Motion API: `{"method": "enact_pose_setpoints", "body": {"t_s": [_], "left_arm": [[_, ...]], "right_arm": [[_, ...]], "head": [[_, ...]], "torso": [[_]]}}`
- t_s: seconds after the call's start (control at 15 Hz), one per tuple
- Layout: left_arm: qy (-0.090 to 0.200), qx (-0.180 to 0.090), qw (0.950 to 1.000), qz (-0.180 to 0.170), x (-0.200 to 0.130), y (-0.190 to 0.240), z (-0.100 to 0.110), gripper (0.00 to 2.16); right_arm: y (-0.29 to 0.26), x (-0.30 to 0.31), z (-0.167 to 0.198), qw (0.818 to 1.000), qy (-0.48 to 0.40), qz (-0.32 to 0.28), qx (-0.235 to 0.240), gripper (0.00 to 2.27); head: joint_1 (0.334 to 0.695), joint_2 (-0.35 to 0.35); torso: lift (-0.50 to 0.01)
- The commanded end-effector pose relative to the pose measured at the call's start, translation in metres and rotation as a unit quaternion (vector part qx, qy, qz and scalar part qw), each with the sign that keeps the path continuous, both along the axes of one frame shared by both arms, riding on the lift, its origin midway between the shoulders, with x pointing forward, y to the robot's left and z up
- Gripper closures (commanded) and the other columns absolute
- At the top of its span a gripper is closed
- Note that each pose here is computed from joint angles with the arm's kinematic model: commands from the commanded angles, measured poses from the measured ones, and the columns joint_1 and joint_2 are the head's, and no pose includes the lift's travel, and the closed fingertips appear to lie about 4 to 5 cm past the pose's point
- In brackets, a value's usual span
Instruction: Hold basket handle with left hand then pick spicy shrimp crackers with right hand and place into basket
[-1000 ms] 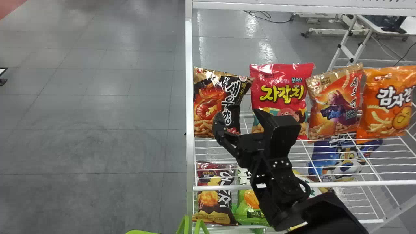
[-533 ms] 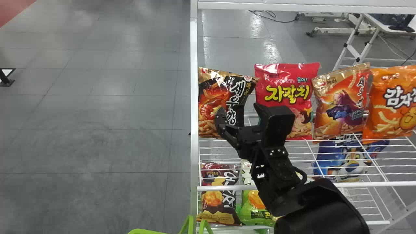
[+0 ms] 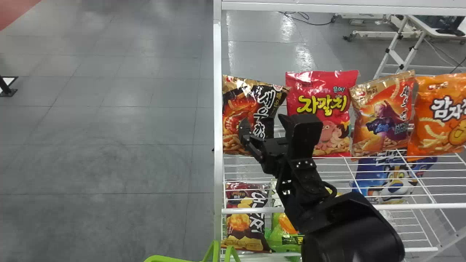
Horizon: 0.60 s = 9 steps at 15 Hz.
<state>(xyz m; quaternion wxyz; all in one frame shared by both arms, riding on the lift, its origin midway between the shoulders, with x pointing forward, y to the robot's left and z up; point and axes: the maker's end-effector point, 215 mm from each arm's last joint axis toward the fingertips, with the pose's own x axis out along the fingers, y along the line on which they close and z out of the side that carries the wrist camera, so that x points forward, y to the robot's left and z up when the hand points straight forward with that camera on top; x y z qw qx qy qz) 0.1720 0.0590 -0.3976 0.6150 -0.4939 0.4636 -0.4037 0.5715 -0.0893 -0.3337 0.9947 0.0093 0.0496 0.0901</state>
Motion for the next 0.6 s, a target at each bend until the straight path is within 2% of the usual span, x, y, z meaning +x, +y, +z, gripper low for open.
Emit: {"method": "enact_pose_setpoints", "body": {"t_s": [0.0, 0.2, 0.47, 0.53], "left_arm": [[0.000, -0.002, 1.0000, 0.003, 0.001, 0.000, 0.001, 1.81], [-0.001, -0.004, 1.0000, 0.004, 0.002, 0.001, 0.002, 1.81], [0.000, -0.004, 1.0000, 0.004, 0.002, 0.001, 0.001, 1.81], [0.000, -0.004, 1.0000, 0.004, 0.002, 0.001, 0.001, 1.81]], "right_arm": [[0.011, 0.002, 0.001, 1.000, 0.002, 0.007, 0.000, 0.21], [0.018, 0.005, -0.004, 1.000, 0.009, 0.012, -0.005, 0.23], [0.013, 0.008, -0.016, 0.999, 0.032, 0.011, -0.017, 0.42], [0.013, 0.008, -0.025, 0.998, 0.049, 0.014, -0.021, 0.62]], "head": [[0.695, -0.052], [0.695, -0.027], [0.695, -0.017], [0.695, -0.018]], "torso": [[-0.037], [-0.037], [-0.037], [-0.037]]}}
